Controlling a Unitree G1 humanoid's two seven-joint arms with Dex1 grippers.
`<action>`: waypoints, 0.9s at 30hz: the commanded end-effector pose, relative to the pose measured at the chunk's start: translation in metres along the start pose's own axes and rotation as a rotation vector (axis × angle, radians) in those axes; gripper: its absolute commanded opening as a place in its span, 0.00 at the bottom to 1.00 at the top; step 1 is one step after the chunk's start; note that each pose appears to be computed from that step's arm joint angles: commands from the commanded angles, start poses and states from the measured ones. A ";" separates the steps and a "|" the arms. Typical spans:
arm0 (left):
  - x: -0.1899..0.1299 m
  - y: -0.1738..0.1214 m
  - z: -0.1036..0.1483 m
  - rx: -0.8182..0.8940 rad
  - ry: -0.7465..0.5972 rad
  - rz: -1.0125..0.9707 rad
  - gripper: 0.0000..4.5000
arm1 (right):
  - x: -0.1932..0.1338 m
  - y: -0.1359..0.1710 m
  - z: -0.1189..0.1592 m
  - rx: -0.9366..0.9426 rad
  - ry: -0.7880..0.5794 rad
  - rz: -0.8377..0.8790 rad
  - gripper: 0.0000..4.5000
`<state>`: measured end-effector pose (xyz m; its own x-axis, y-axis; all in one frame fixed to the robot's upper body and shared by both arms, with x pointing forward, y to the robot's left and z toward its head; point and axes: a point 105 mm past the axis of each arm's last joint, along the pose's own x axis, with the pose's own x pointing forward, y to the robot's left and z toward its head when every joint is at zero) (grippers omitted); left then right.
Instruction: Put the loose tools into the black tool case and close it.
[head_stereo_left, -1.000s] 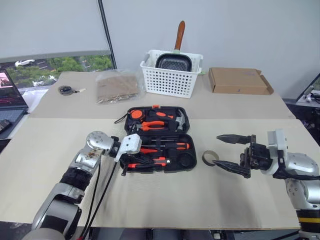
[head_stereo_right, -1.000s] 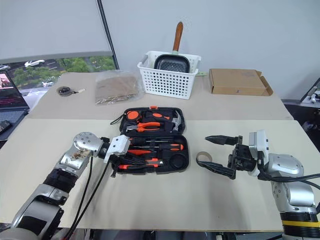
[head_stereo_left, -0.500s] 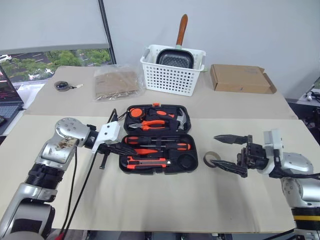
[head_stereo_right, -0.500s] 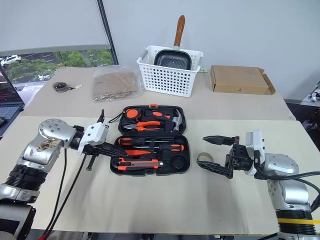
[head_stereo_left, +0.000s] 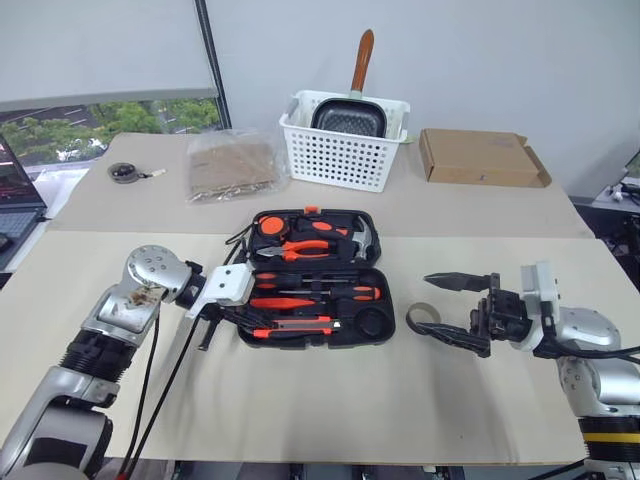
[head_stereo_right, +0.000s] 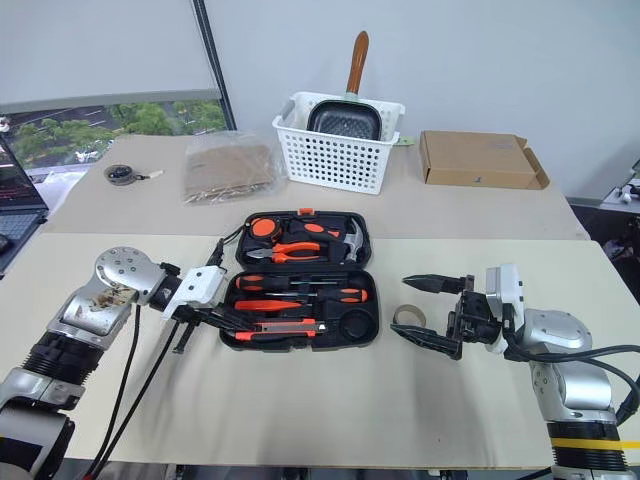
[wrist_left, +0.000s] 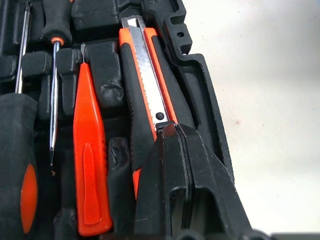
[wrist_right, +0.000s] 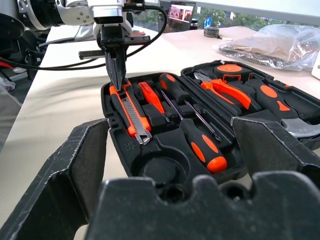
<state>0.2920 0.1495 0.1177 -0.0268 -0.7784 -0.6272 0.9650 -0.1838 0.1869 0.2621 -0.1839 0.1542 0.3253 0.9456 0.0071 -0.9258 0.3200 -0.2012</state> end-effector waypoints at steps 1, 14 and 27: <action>0.015 -0.009 -0.017 -0.032 0.043 -0.053 0.01 | -0.002 0.000 0.012 -0.063 -0.027 -0.011 1.00; 0.041 -0.003 -0.026 -0.065 -0.002 -0.042 0.01 | -0.004 0.000 0.014 -0.064 -0.020 -0.020 1.00; -0.010 0.012 0.026 -0.082 -0.227 0.122 0.01 | 0.001 -0.005 0.014 -0.062 -0.023 0.006 1.00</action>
<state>0.2948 0.1321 0.1293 -0.0064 -0.9004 -0.4350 0.9876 -0.0740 0.1388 0.2638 -0.1842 0.1592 0.3244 0.9458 0.0127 -0.9219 0.3191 -0.2195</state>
